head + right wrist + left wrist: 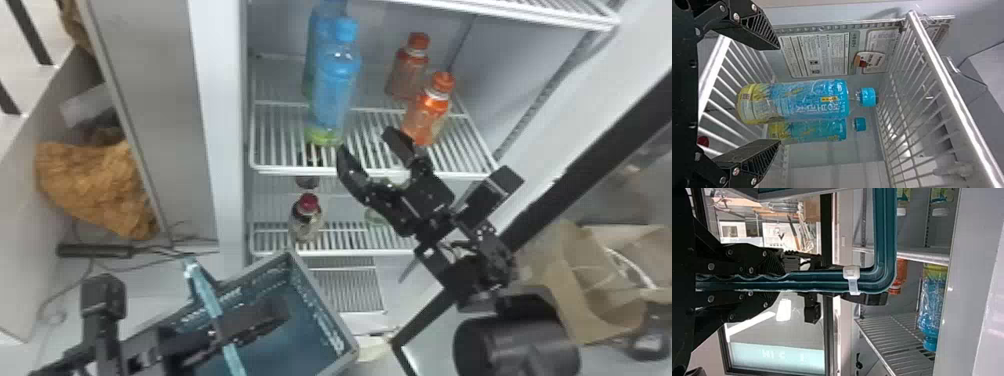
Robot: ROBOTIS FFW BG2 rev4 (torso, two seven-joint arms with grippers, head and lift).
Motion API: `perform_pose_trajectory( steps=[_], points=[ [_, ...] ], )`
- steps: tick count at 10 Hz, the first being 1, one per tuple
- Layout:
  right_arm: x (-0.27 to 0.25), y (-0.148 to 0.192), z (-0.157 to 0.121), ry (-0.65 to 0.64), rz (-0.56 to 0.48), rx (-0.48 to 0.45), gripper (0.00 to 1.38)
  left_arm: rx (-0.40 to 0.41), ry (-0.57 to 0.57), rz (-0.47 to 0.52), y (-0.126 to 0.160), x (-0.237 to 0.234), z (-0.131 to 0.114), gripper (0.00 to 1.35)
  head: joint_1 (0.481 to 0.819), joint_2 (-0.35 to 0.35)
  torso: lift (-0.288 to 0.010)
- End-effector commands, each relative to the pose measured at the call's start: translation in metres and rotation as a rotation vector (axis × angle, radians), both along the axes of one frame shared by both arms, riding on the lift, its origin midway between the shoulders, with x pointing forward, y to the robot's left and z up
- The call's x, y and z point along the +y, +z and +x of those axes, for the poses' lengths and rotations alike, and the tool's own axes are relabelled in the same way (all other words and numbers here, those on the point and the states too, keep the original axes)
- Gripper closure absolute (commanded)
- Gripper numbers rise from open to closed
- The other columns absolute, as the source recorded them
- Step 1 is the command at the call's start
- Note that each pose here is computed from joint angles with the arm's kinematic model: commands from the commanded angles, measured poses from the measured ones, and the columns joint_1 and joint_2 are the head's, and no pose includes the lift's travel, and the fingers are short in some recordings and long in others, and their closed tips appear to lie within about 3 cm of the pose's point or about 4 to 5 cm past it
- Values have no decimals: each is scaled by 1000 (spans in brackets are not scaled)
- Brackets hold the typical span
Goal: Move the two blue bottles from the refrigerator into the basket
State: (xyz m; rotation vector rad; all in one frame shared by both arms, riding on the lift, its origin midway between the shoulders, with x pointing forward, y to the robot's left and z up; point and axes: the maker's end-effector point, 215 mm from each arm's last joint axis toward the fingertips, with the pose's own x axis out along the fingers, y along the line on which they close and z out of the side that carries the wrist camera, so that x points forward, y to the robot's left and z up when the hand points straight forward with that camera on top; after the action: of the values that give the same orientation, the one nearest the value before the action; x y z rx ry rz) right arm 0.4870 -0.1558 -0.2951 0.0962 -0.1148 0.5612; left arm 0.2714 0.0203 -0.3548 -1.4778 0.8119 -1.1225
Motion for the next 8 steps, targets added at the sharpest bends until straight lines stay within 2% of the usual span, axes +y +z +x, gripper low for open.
perform_pose_trajectory(
  steps=[1, 8],
  points=[
    [9, -2, 13, 15, -1, 4, 211, -5, -3, 0, 1, -1, 1, 1202, 695, -206, -10],
    [36, 10, 72, 29, -24, -6, 213, -9, -8, 1, 2, -2, 2, 1202, 695, -157, -10]
  ],
)
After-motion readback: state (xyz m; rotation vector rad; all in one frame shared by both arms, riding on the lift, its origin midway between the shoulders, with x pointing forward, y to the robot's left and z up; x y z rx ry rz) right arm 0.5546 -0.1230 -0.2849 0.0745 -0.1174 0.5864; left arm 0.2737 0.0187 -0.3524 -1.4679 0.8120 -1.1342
